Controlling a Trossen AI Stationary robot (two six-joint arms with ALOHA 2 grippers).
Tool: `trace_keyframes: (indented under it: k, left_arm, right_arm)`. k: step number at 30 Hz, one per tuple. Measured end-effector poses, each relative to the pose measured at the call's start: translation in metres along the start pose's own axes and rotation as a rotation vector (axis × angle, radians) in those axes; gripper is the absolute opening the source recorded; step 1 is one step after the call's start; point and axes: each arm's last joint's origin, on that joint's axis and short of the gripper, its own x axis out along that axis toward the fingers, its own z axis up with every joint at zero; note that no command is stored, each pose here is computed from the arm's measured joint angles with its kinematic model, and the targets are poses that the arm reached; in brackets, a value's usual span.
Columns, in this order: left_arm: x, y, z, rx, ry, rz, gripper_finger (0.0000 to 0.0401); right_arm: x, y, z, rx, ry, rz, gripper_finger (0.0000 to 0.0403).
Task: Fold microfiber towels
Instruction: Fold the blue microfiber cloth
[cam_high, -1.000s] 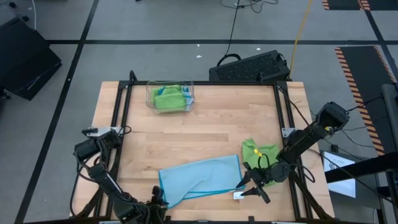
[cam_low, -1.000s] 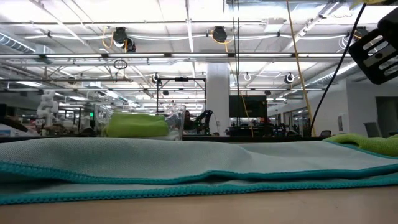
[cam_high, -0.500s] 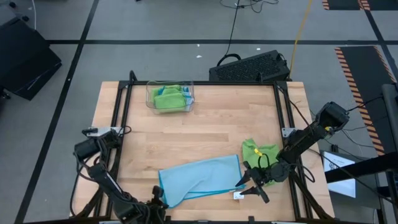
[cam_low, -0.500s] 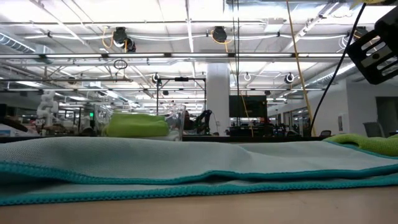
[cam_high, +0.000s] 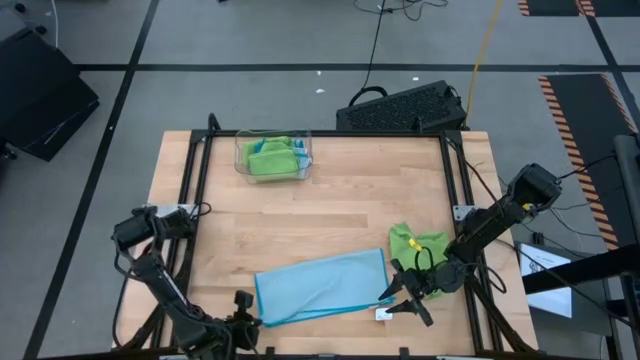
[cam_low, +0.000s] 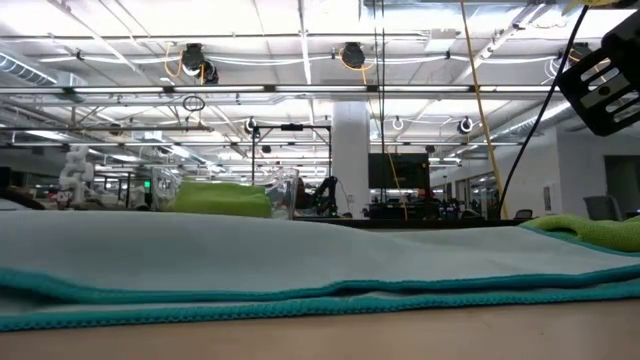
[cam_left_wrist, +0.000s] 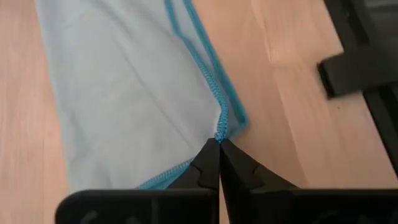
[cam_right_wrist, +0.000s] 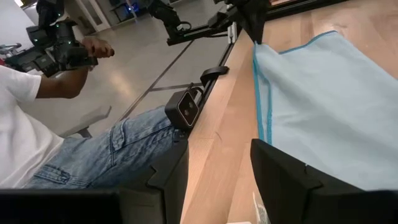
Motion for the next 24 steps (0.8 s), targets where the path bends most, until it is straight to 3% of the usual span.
trace_keyframes:
  k: [7,15,24]
  left_arm:
    - [-0.006,-0.006,-0.006,-0.014,-0.011,0.003,0.0007]
    - [-0.006,-0.005,-0.007,-0.117,-0.004,0.013,0.0035]
    - [-0.011,-0.005,-0.018,-0.367,0.061,0.036,0.0111]
  right_arm:
    - [0.000,0.000,0.000,0.000,0.000,0.000,0.0164]
    - [0.000,0.000,0.000,0.000,0.001,0.000,0.0164]
    - [0.000,0.000,0.000,0.001,0.000,0.000,0.0164]
